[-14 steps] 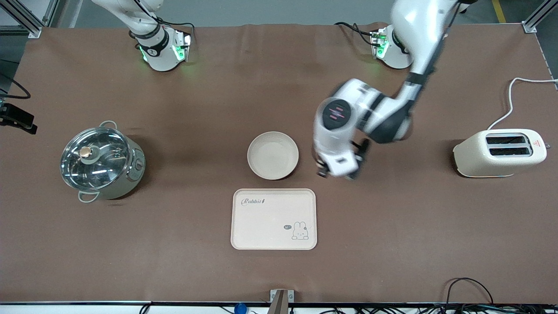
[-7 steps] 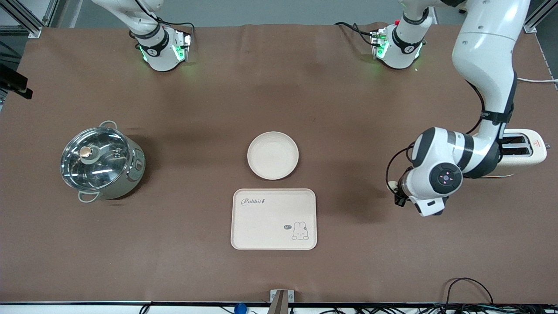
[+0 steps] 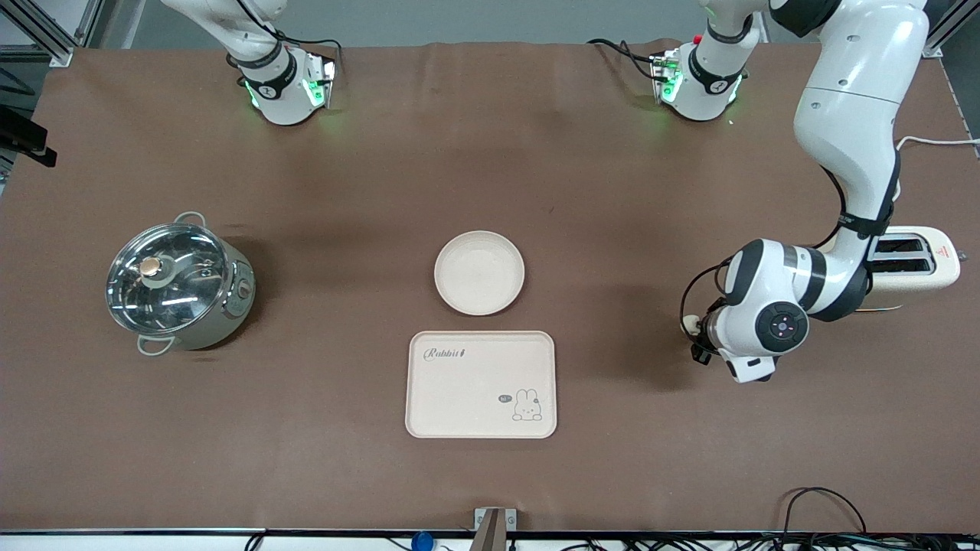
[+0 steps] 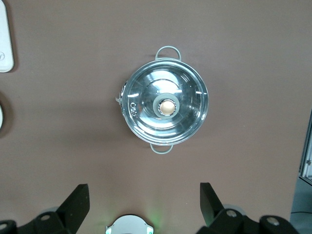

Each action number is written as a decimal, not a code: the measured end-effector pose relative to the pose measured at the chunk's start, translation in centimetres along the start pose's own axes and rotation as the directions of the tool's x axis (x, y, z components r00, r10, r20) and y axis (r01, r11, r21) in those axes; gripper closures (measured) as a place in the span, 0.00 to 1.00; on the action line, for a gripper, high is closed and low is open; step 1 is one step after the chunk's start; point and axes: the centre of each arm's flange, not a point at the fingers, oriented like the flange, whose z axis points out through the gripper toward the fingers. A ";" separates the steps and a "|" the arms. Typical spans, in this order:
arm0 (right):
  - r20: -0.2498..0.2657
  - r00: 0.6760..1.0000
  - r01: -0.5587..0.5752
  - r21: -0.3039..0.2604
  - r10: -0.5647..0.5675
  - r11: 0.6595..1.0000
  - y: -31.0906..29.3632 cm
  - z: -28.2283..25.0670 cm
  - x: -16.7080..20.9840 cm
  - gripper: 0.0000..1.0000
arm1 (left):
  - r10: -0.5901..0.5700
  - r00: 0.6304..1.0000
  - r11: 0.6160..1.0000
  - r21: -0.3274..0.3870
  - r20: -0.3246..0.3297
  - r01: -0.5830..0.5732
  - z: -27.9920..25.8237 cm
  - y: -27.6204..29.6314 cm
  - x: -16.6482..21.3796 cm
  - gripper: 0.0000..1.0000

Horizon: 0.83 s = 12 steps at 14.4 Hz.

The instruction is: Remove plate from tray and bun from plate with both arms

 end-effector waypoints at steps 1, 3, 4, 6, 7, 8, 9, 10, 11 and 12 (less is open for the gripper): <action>-0.006 1.000 -0.003 0.006 0.003 1.000 0.3 0.0 0.0 0.00 | 0.006 1.000 1.000 -0.007 -0.001 -0.006 -0.4 -0.1 0.4 0.44; -0.011 1.000 -0.001 0.012 0.001 1.000 0.3 0.0 0.1 0.00 | 0.008 1.000 1.000 -0.024 -0.007 -0.008 -1.7 -0.1 0.5 0.26; -0.011 1.000 0.003 0.013 -0.002 1.000 0.1 0.0 0.1 0.00 | 0.010 1.000 0.999 -0.034 -0.011 -0.011 -2.5 -0.1 0.4 0.15; -0.010 1.000 0.009 0.014 -0.009 1.000 -0.2 0.0 0.2 0.00 | 0.063 0.998 0.997 -0.044 -0.024 -0.064 -5.1 -0.4 0.1 0.00; -0.010 1.000 0.009 0.014 -0.009 1.000 -0.2 0.0 0.2 0.00 | 0.121 0.992 0.992 -0.036 -0.033 -0.122 -7.2 -0.8 0.0 0.00; -0.010 1.000 0.009 0.014 -0.009 1.000 -0.2 0.0 0.2 0.00 | 0.180 0.983 0.983 -0.032 -0.042 -0.181 -9.8 -1.5 0.0 0.00; -0.010 1.000 0.009 0.014 -0.009 1.000 -0.2 0.0 0.2 0.00 | 0.233 0.971 0.971 -0.038 -0.049 -0.235 -12.9 -2.4 0.1 0.00; -0.010 1.000 0.009 0.014 -0.009 1.000 -0.2 0.0 0.2 0.00 | 0.279 0.959 0.958 -0.056 -0.055 -0.282 -16.3 -3.6 0.2 0.00; -0.010 1.000 0.009 0.014 -0.009 1.000 -0.2 0.0 0.2 0.00 | 0.323 0.944 0.941 -0.079 -0.065 -0.328 -19.8 -5.0 0.4 0.00; -0.009 1.000 0.009 0.014 -0.009 1.000 -0.2 0.1 0.2 0.00 | 0.371 0.925 0.921 -0.097 -0.082 -0.377 -23.0 -6.5 0.5 0.00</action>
